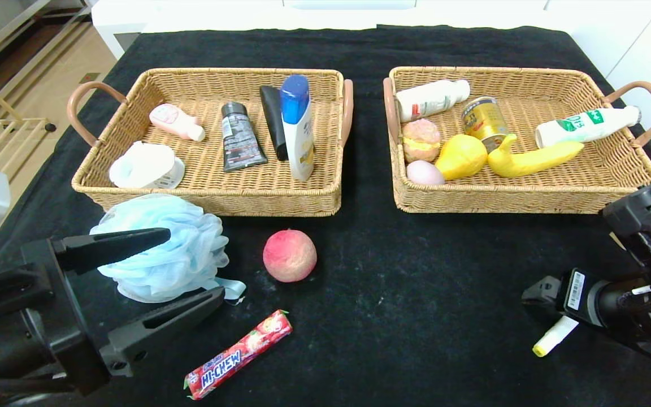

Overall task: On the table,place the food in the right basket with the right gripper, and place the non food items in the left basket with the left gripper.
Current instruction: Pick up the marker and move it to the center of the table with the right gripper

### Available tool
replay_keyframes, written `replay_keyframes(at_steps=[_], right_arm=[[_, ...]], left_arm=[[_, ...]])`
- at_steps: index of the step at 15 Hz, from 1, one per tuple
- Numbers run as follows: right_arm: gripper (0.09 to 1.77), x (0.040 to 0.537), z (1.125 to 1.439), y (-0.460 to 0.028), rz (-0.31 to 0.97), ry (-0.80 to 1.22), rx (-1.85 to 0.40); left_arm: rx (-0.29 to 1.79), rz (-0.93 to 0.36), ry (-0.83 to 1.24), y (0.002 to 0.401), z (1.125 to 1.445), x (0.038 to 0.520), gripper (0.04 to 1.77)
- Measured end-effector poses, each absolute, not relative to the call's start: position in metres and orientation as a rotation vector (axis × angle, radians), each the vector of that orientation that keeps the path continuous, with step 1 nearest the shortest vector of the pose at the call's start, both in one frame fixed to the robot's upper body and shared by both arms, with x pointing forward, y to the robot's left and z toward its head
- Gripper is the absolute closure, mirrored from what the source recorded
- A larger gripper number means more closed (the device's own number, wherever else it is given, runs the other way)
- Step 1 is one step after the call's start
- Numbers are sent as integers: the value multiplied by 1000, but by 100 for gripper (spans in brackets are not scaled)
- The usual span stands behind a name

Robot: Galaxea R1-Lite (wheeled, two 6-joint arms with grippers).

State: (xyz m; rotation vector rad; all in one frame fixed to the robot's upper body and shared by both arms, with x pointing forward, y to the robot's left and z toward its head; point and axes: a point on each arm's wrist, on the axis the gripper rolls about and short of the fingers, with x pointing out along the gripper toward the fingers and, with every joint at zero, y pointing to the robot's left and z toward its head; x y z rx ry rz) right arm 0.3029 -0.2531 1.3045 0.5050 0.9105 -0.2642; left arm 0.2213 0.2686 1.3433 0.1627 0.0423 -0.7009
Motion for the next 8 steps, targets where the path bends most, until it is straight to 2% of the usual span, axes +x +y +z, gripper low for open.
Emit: replay_keyframes(at_steps=[3,6,8], right_arm=[[62,303,1299,-252,-271,928,489],[91,303,1295,-251,-260,933,494],[104,302,1293,-251,-261,938,492]], left_arm=[[164,-701,44,269,1343,221,9],[164,-701,44,269,1343,221,9],[164,-701,44,269,1343,221,9]])
